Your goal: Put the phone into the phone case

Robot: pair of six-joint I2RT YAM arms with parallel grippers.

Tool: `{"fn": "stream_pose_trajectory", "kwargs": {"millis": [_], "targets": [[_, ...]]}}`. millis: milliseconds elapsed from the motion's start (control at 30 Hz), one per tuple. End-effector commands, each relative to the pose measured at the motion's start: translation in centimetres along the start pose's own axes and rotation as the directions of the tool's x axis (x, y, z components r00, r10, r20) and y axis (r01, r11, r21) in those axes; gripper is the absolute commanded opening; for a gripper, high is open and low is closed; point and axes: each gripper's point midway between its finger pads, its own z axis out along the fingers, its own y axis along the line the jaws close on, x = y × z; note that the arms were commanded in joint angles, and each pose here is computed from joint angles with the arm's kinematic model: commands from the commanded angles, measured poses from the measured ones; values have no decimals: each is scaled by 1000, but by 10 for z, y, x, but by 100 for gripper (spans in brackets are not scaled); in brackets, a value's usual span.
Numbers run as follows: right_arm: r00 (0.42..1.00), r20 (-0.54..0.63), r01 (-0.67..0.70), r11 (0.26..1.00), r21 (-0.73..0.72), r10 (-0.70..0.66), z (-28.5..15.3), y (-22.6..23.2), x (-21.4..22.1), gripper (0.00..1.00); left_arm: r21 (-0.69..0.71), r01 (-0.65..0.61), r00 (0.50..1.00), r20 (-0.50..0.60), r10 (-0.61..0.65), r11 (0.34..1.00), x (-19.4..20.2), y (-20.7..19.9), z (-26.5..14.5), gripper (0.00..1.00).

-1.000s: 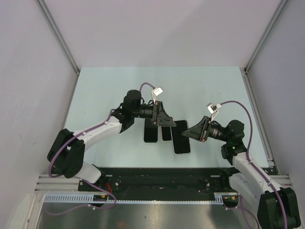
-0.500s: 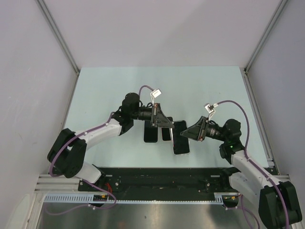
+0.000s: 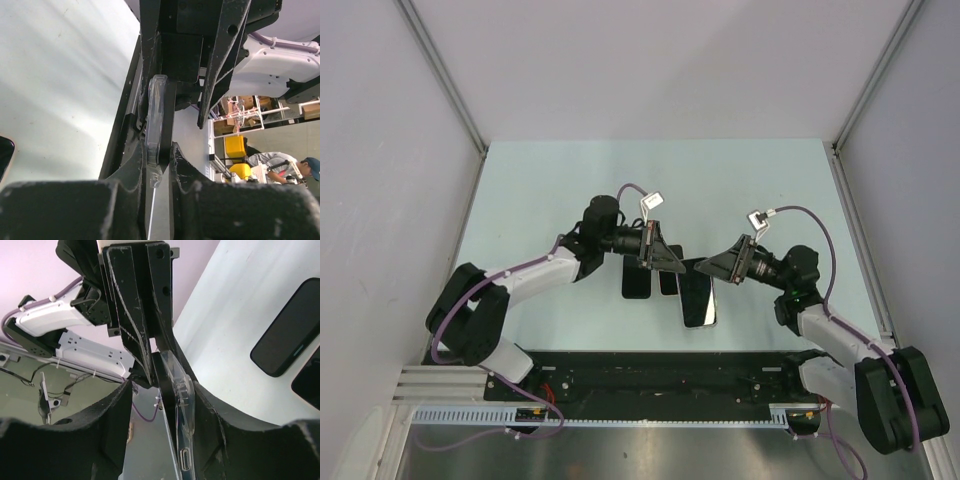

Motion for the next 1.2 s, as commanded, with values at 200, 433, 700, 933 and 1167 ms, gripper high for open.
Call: {"fn": "stream_pose_trajectory", "kwargs": {"millis": [200, 433, 700, 933, 1167], "targets": [[995, 86, 64, 993, -96, -55, 9, 31, -30, 13, 32, -77, 997, -13, 77, 997, -9, -13, 1, 0], [992, 90, 102, 989, -109, -92, 7, 37, -28, 0, 16, -74, 997, 8, 74, 997, -10, -15, 0, 47], [985, 124, 135, 981, -138, -118, 6, 49, -34, 0, 57, -60, 998, 30, 58, 997, -8, -22, -2, 60], [991, 55, 125, 987, -97, -120, 4, 34, -19, 8, 56, -76, 997, 38, 73, 996, -13, -24, -1, 21], [987, 86, 140, 989, -53, -135, 1, 31, -26, 24, -23, -71, 997, 24, 71, 997, -13, -10, -1, 0]]}}
